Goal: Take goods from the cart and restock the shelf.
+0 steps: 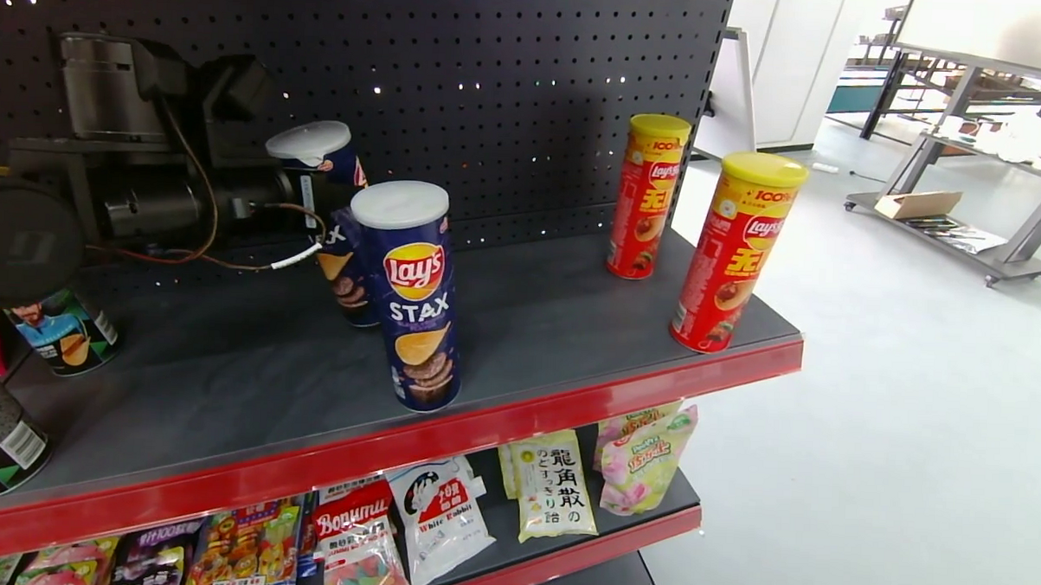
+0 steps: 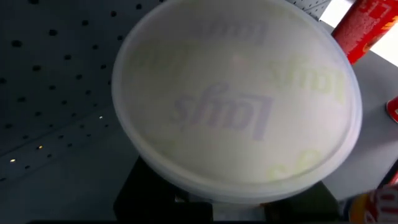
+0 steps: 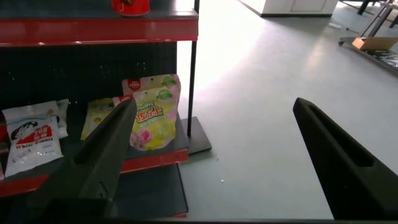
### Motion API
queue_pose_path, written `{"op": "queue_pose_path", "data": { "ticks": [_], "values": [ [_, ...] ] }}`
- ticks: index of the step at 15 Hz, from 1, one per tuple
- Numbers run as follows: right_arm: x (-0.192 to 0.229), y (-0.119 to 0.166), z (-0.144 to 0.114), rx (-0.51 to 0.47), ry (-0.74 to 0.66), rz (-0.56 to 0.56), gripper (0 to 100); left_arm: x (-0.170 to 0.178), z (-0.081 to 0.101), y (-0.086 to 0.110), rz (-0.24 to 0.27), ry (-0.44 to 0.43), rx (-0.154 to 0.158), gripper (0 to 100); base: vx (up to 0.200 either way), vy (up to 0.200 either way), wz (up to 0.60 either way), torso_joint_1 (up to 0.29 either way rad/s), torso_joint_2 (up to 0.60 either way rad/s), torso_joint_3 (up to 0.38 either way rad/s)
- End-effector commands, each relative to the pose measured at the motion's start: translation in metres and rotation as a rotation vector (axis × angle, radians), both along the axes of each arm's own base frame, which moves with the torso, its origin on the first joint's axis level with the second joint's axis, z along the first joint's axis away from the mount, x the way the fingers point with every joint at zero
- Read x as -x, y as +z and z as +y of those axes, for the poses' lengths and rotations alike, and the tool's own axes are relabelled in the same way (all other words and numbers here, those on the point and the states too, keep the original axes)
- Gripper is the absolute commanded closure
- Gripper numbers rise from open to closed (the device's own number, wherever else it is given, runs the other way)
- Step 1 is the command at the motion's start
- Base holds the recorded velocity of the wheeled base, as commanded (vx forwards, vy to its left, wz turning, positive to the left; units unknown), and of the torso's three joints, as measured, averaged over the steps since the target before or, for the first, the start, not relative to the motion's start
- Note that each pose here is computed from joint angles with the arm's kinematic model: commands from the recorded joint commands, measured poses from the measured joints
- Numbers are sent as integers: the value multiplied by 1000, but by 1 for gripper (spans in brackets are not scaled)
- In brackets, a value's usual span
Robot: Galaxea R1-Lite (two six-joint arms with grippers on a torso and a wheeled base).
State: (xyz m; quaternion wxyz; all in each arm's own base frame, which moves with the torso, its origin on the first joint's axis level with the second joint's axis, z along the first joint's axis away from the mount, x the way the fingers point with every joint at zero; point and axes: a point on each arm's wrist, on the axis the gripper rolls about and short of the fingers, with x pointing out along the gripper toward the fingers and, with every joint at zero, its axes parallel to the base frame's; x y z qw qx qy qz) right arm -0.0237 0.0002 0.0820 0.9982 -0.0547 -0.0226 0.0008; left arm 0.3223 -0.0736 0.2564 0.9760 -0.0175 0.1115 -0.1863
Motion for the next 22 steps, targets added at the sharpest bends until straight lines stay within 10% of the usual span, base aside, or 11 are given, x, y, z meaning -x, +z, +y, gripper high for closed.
{"op": "queue_pose_path", "data": {
  "ticks": [1, 22],
  "values": [
    [0, 0, 0, 3, 0, -1, 0, -12, -5, -7, 16, -6, -3, 100, 0, 0, 0, 0, 0, 0],
    [0, 0, 0, 3, 0, -1, 0, -44, -17, -14, -31, -51, 5, 100, 0, 0, 0, 0, 0, 0]
  ]
}}
